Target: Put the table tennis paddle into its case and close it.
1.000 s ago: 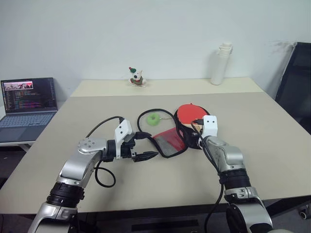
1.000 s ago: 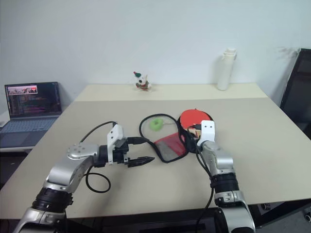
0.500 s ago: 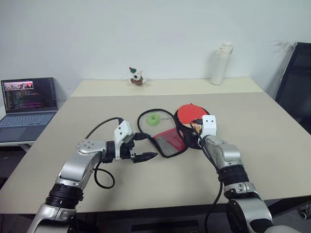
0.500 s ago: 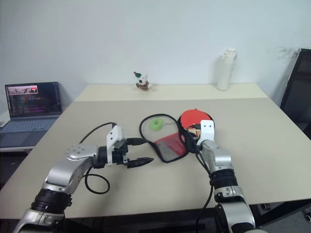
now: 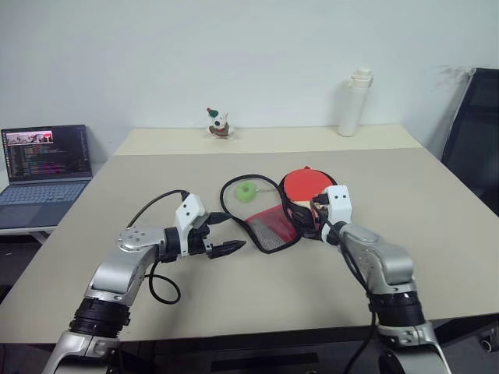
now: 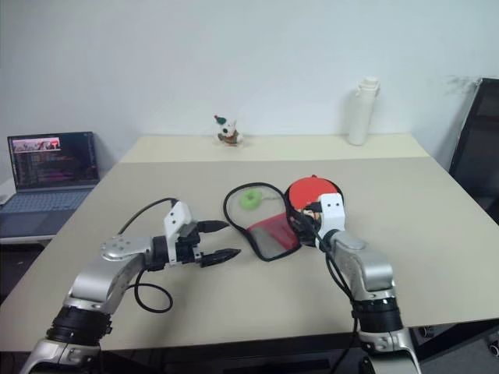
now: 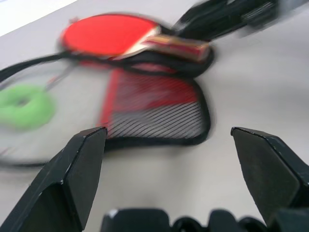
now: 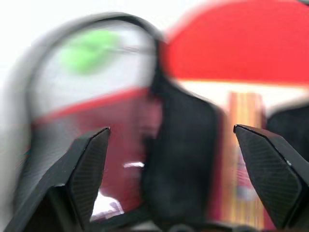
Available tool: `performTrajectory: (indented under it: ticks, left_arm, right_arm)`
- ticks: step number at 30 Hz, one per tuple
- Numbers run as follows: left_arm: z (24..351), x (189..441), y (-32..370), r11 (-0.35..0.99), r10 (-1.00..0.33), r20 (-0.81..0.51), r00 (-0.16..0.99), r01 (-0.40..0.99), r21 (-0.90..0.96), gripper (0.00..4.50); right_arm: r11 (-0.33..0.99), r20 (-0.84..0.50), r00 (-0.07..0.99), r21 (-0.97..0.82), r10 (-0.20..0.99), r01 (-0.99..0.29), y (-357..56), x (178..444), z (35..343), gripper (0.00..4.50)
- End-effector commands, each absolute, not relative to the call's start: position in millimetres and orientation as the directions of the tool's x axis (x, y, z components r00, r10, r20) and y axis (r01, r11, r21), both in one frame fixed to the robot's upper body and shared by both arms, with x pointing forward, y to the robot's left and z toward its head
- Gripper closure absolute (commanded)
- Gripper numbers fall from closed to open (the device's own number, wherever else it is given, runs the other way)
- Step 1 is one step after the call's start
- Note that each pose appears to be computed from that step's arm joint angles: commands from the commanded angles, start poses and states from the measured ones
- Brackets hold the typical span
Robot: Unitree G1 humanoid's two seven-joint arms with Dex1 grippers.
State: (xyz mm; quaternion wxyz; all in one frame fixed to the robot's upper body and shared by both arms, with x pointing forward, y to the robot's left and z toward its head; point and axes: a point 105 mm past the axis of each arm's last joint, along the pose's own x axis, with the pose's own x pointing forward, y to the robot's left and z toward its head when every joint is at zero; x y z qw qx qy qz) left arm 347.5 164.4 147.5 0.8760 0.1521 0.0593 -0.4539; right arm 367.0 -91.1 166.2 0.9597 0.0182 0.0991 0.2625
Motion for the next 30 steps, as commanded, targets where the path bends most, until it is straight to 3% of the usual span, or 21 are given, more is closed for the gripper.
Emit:
performTrajectory:
  ticks: [1,2,4,8,15,22,30]
  left_arm:
    - [149.7,360.5,181.0,0.612,-0.713,-0.235,0.661,0.75,0.253,0.0]
    - [145.5,365.3,185.5,0.634,-0.689,-0.247,0.681,0.732,0.25,0.0]
    - [141.0,371.2,190.3,0.658,-0.664,-0.258,0.702,0.712,0.244,0.56]
    - [128.1,389.3,190.0,0.693,-0.622,-0.297,0.725,0.686,0.222,1.98]
    - [111.9,411.9,181.5,0.717,-0.585,-0.329,0.742,0.662,0.219,4.47]
    - [102.2,424.0,164.5,0.723,-0.603,-0.323,0.73,0.671,0.166,4.47]
    - [117.9,438.3,134.1,0.695,-0.648,-0.28,0.708,0.7,0.162,4.47]
  right_arm:
    - [0.749,-0.1,0.744,0.036,0.661,-0.661,-84.3,338.0,199.1,0.01]
    - [0.733,-0.1,0.728,0.021,0.679,-0.68,-87.5,332.7,203.7,0.01]
    - [0.717,-0.104,0.713,0.004,0.694,-0.697,-91.8,327.1,209.0,0.0]
    - [0.692,-0.09,0.694,-0.056,0.714,-0.72,-98.7,319.6,226.8,0.0]
    - [0.701,-0.082,0.708,-0.098,0.702,-0.706,-101.4,321.9,230.6,0.0]
    - [0.734,-0.074,0.742,-0.117,0.666,-0.67,-111.6,324.3,229.7,0.0]
    - [0.75,-0.078,0.76,-0.125,0.645,-0.65,-120.4,321.4,226.5,0.0]
